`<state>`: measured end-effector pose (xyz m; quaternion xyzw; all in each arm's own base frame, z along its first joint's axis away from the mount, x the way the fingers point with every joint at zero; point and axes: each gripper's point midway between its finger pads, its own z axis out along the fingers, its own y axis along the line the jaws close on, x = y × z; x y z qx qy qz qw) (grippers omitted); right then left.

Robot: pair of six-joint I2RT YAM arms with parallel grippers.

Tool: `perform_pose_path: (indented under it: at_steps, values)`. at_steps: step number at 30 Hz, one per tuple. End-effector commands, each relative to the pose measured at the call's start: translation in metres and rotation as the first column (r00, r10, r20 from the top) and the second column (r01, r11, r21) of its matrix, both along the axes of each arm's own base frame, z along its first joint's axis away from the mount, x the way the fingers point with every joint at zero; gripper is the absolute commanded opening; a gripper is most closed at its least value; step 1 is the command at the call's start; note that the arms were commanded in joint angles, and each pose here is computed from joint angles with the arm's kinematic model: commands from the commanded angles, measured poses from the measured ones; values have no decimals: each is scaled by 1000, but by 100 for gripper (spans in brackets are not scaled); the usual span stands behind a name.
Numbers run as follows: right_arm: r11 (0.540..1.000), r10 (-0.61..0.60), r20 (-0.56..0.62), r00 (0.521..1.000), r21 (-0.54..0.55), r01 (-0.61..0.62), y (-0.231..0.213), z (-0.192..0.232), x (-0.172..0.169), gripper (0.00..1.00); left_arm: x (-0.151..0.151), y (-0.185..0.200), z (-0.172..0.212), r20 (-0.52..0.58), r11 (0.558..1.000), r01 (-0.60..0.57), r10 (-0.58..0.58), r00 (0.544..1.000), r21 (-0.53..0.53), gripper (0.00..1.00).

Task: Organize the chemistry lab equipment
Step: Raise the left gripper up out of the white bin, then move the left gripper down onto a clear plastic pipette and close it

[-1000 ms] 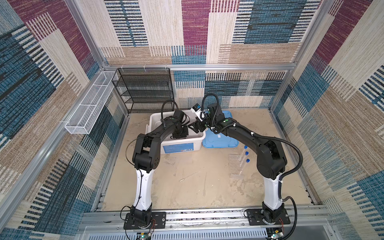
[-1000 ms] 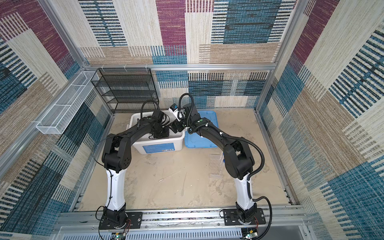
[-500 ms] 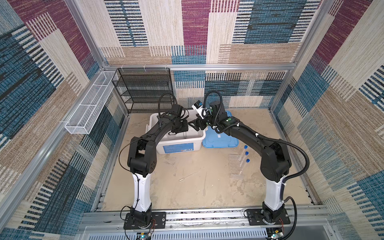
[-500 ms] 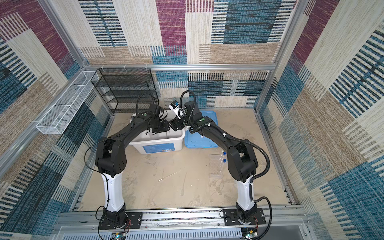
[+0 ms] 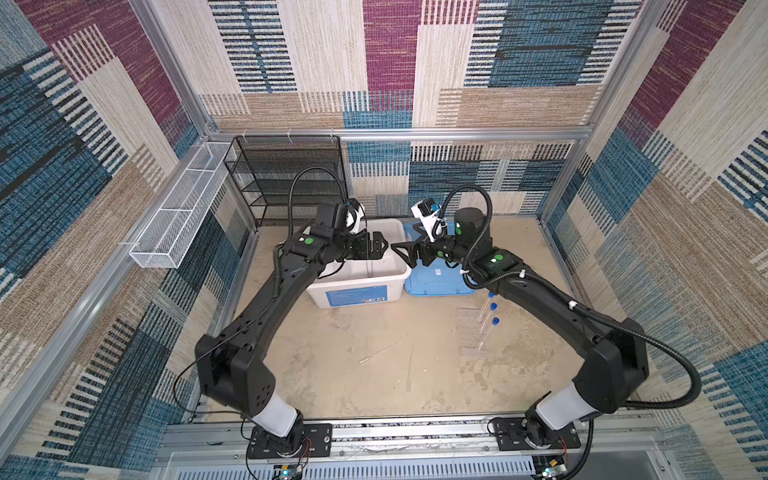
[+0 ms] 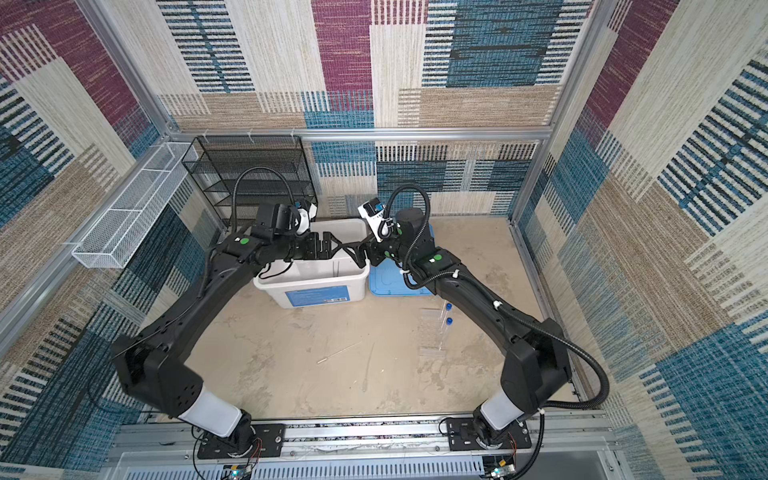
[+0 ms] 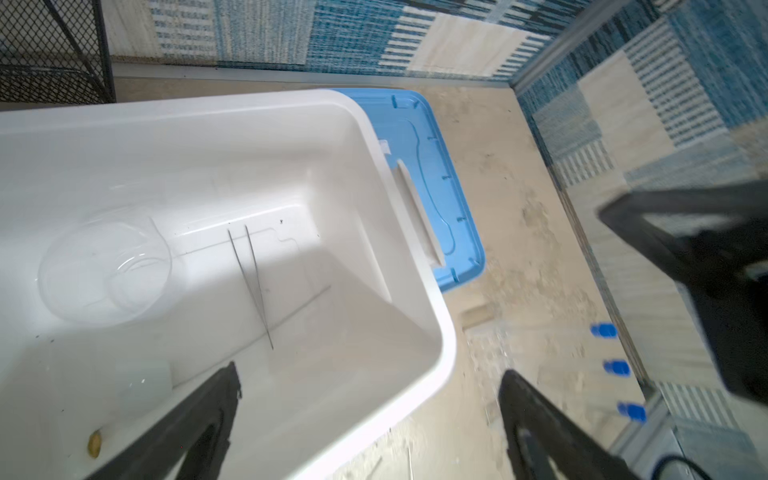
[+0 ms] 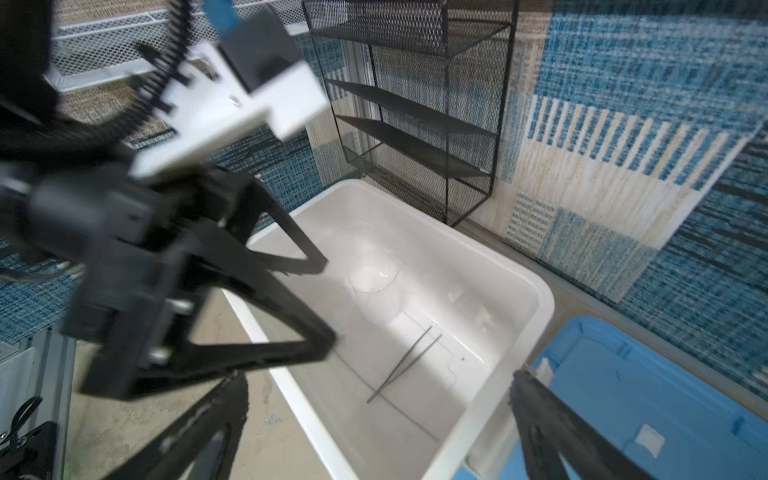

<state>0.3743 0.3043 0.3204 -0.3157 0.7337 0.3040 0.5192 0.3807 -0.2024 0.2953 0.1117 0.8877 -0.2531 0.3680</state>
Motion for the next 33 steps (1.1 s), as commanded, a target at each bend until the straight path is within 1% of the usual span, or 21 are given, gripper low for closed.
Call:
perform_pose_path:
  at_steps: [1, 3, 5, 7, 9, 10, 12, 14, 16, 18, 19, 22, 24, 26, 28, 29, 31, 33]
  values:
    - [1000, -19, -37, 999, 7, 20, -15, -8, -22, 99, -38, 4, 10, 115, 985, 156, -164, 980, 75, 96]
    - [1000, -14, -64, 998, 8, 14, -25, -19, -41, 99, -66, 7, 4, 135, 967, 233, -246, 960, 102, 94]
    - [1000, -7, -100, 995, 19, 9, -33, -31, -58, 99, -88, 13, -17, 103, 952, 273, -289, 952, 140, 92]
    - [1000, 6, -148, 989, 24, -2, -39, -47, -75, 99, -104, 21, -43, 40, 947, 272, -282, 958, 172, 90]
    - [1000, 9, -195, 981, 26, -4, -43, -62, -86, 100, -115, 24, -65, -20, 952, 259, -259, 966, 161, 86]
    - [1000, 14, -218, 976, 27, -8, -45, -69, -92, 99, -119, 24, -76, -51, 957, 245, -240, 969, 154, 83]
    - [1000, 8, -255, 967, 21, -2, -48, -84, -99, 97, -122, 25, -98, -99, 965, 205, -191, 977, 163, 80]
    - [1000, -7, -284, 959, 8, 9, -50, -96, -103, 95, -125, 26, -126, -159, 964, 171, -140, 977, 202, 77]
    - [1000, -9, -303, 953, -6, 8, -51, -105, -107, 95, -128, 24, -151, -206, 956, 166, -116, 972, 244, 76]
    - [1000, -9, -312, 950, -12, 5, -51, -111, -110, 94, -131, 19, -179, -236, 946, 176, -112, 965, 271, 70]
    - [1000, -6, -312, 950, -11, 3, -51, -111, -111, 94, -132, 18, -190, -251, 942, 180, -108, 962, 284, 68]
    - [1000, 9, -316, 949, -10, -12, -48, -112, -114, 92, -135, 13, -216, -294, 935, 170, -76, 953, 312, 66]
    - [1000, 17, -316, 949, -8, -21, -46, -114, -115, 92, -138, 8, -230, -310, 936, 169, -69, 948, 309, 63]
    - [1000, 21, -321, 947, -12, -26, -44, -117, -116, 92, -142, 0, -238, -314, 936, 188, -90, 945, 298, 60]
    - [999, 24, -325, 945, -18, -32, -43, -119, -116, 92, -145, -2, -244, -320, 924, 200, -92, 943, 325, 59]
    - [999, 27, -325, 945, -19, -35, -42, -120, -116, 92, -146, 0, -247, -320, 915, 199, -82, 944, 351, 55]
    - [999, 33, -321, 946, -20, -42, -41, -119, -116, 91, -145, 7, -254, -320, 894, 186, -51, 946, 408, 54]
    - [999, 34, -317, 948, -24, -44, -40, -118, -115, 92, -147, 9, -261, -335, 882, 196, -46, 941, 429, 50]
